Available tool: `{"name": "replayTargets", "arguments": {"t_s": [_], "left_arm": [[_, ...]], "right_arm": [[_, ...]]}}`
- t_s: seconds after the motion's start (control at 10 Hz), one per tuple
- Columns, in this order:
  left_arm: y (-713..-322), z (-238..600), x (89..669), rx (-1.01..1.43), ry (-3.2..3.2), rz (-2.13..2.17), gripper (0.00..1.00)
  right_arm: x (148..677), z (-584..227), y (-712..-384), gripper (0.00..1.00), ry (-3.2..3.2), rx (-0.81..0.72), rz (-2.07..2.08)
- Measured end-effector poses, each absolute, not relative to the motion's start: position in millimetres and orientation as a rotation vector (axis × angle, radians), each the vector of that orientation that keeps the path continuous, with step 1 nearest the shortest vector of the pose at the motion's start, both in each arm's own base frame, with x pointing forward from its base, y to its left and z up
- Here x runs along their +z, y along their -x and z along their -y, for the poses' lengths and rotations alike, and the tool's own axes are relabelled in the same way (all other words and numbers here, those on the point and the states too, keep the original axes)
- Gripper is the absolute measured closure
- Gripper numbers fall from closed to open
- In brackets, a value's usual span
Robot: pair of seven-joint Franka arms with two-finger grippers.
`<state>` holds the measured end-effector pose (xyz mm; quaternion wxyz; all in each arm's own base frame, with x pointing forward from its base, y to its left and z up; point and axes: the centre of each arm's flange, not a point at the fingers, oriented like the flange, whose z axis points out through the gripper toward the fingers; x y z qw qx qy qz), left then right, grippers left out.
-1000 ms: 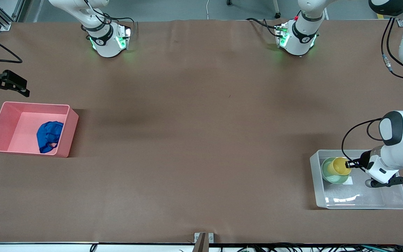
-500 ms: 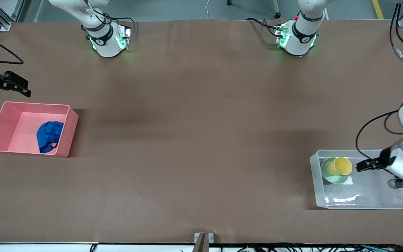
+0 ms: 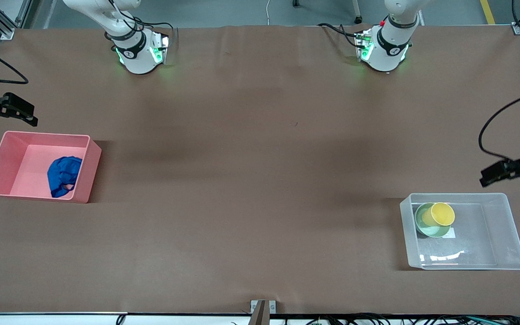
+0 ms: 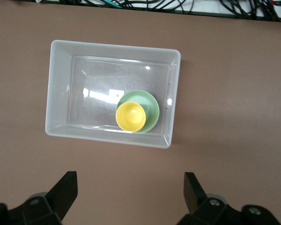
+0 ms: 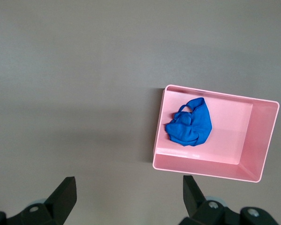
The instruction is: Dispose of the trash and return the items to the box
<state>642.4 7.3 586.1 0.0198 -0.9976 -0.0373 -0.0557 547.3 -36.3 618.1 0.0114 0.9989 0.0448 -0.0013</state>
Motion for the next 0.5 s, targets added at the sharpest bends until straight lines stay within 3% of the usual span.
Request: {"name": "replayTargets", "arguments": {"t_s": [0.5], "left_arm": [[-578,39,664,-0.088,3.099,0.018,0.00]], "right_arm": [[614,46,-555,0.00,-3.112,0.043,-0.113]]}}
